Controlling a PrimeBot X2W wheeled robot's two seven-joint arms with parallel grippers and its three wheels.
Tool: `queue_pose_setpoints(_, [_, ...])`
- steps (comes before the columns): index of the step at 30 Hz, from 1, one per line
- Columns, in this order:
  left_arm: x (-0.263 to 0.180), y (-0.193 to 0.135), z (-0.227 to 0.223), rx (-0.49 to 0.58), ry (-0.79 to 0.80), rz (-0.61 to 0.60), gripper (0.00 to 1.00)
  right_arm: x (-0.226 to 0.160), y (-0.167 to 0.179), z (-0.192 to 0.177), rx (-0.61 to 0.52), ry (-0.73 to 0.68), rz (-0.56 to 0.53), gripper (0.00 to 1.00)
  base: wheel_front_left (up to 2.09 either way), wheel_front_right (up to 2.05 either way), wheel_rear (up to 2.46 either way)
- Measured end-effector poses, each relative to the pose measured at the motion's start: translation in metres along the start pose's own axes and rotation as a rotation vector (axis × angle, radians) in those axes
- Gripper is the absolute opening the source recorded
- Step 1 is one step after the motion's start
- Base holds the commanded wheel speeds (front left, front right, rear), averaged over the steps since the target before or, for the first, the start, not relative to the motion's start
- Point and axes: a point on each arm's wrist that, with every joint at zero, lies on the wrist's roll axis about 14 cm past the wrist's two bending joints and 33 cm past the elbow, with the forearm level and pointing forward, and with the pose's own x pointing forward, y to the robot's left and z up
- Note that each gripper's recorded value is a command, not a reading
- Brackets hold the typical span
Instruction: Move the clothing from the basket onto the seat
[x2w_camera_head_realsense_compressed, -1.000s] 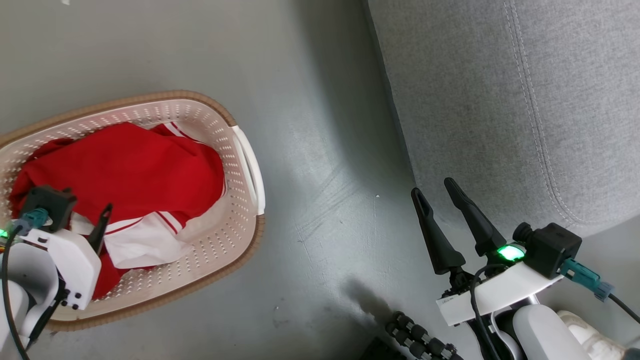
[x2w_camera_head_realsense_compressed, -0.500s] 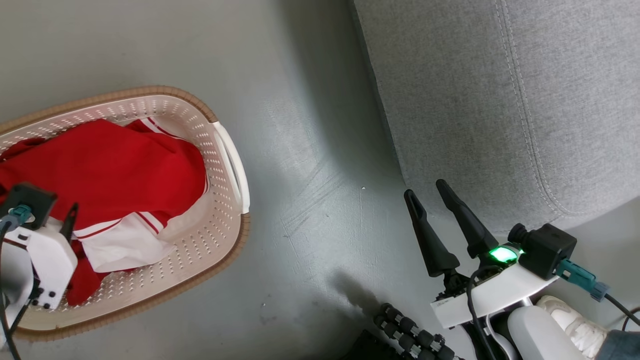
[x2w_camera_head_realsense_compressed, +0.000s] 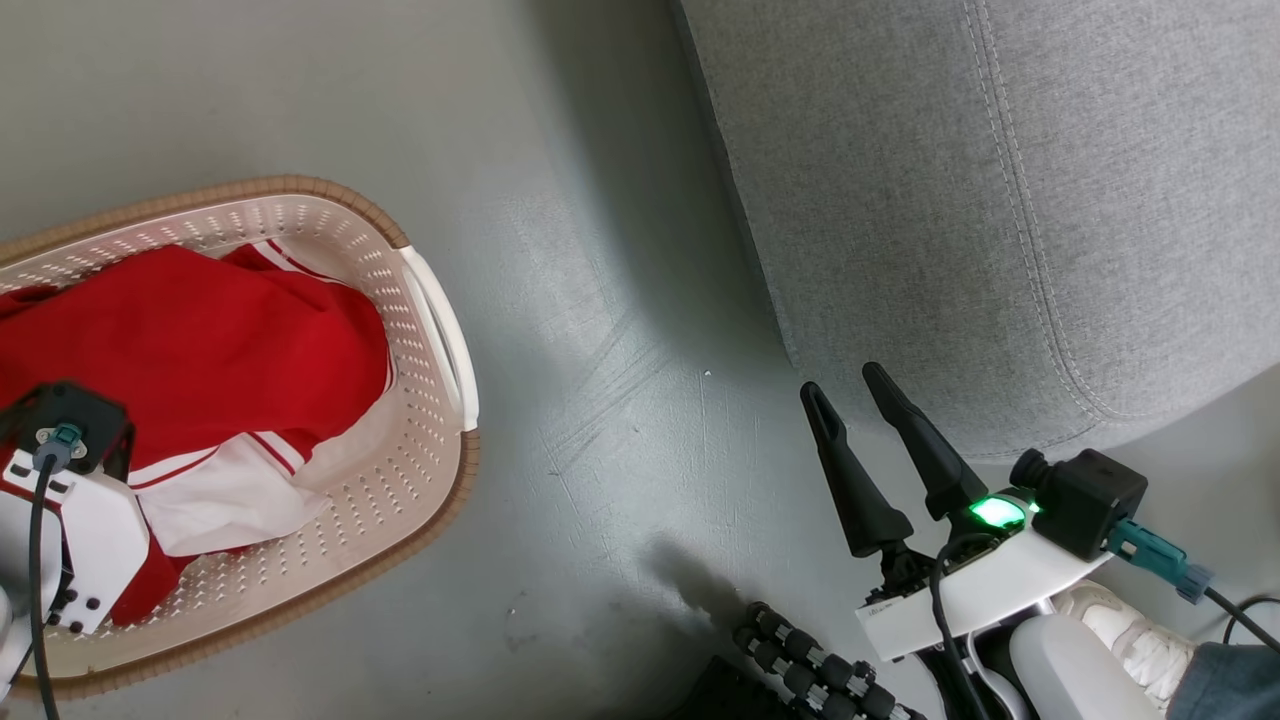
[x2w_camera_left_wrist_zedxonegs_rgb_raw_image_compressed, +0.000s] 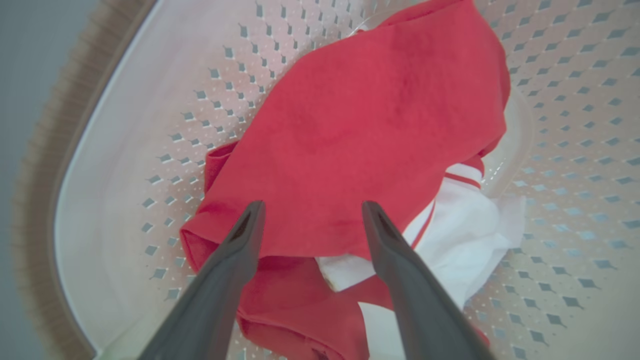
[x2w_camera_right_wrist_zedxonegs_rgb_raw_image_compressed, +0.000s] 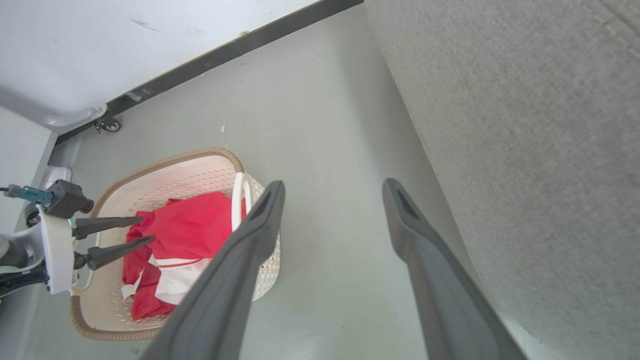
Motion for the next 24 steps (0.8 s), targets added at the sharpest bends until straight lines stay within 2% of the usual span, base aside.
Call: queue_pose_setpoints(24, [0.012, 0.004, -0.012, 0.064, 0.069, 0.002, 1.0, -0.003, 0.0, -0.003, 0.01, 0.013, -0.012, 1.0, 0.0, 0.0, 0.0])
